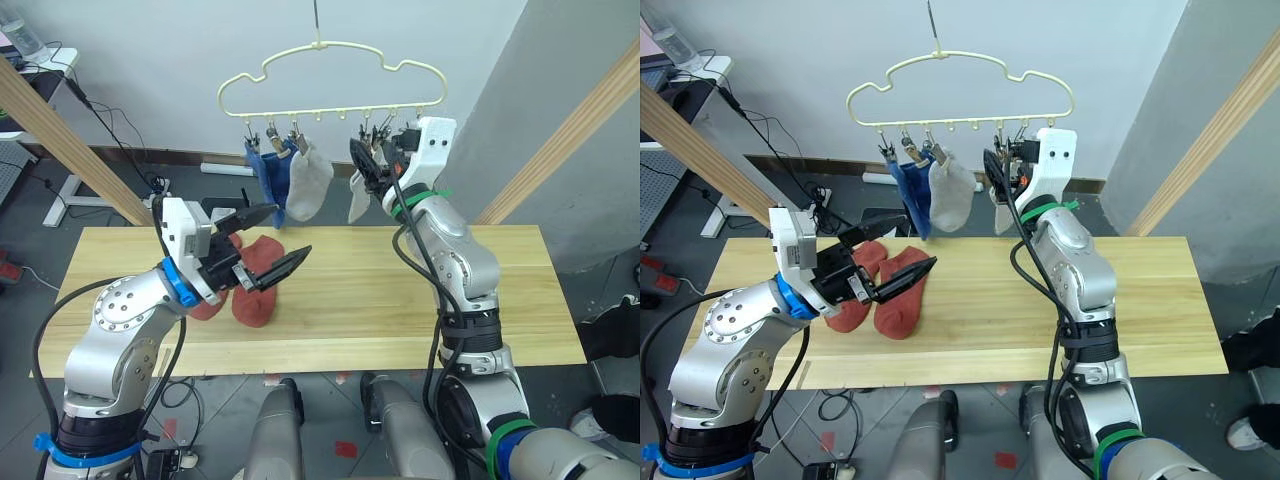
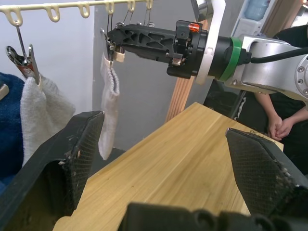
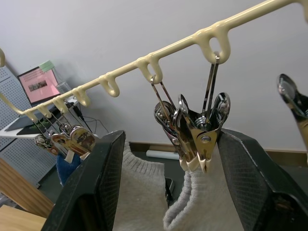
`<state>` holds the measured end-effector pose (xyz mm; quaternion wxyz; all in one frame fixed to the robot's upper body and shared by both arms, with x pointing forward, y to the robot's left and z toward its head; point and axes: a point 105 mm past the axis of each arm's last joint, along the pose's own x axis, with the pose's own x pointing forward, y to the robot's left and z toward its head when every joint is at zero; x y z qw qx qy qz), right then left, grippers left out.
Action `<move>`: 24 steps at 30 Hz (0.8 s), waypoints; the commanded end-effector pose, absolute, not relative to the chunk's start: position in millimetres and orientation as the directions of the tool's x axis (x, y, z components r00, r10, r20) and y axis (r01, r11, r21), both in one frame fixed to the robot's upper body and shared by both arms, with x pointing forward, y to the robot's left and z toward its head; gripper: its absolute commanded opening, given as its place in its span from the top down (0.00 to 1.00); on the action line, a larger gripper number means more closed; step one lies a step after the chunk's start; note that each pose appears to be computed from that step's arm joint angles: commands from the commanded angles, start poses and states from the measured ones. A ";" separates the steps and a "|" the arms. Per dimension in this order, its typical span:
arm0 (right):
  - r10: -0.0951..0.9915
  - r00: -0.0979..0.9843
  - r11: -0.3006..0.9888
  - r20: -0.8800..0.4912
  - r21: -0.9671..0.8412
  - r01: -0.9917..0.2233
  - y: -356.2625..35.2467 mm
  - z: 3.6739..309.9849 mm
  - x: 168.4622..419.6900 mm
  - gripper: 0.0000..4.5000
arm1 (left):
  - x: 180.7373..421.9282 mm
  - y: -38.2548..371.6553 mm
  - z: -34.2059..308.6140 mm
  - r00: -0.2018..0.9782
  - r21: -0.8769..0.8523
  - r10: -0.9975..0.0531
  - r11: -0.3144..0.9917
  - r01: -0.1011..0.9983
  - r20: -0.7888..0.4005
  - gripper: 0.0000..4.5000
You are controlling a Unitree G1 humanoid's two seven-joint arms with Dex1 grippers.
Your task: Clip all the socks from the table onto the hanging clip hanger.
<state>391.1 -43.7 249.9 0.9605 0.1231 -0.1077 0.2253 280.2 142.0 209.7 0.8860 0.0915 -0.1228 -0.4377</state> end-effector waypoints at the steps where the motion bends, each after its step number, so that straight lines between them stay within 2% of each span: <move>1: 0.373 0.874 0.896 0.311 0.123 -0.426 -53.0 261.5 386.9 0.32 | 273.7 140.0 216.2 0.570 0.301 -0.806 0.590 0.749 0.161 0.00; 5: 0.339 0.896 0.928 0.287 0.052 -0.368 -61.4 256.6 391.1 0.32 | 273.5 139.9 215.7 0.571 0.298 -0.805 0.591 0.749 0.162 0.00; 14: 0.269 0.924 0.956 0.271 0.040 -0.290 -67.3 256.1 400.7 0.32 | 273.5 137.6 215.6 0.567 0.294 -0.807 0.589 0.753 0.164 0.00; 17: 0.274 0.920 0.953 0.280 0.052 -0.299 -62.4 258.9 401.8 0.45 | 273.0 136.6 215.2 0.566 0.292 -0.808 0.588 0.754 0.164 0.00; 21: 0.281 0.915 0.948 0.291 0.062 -0.311 -55.2 263.2 402.8 0.75 | 273.2 136.8 215.1 0.567 0.295 -0.808 0.588 0.753 0.162 0.00; 24: 0.280 0.913 0.948 0.296 0.063 -0.312 -53.3 265.2 403.9 0.75 | 273.3 137.2 214.8 0.569 0.295 -0.807 0.589 0.752 0.161 0.00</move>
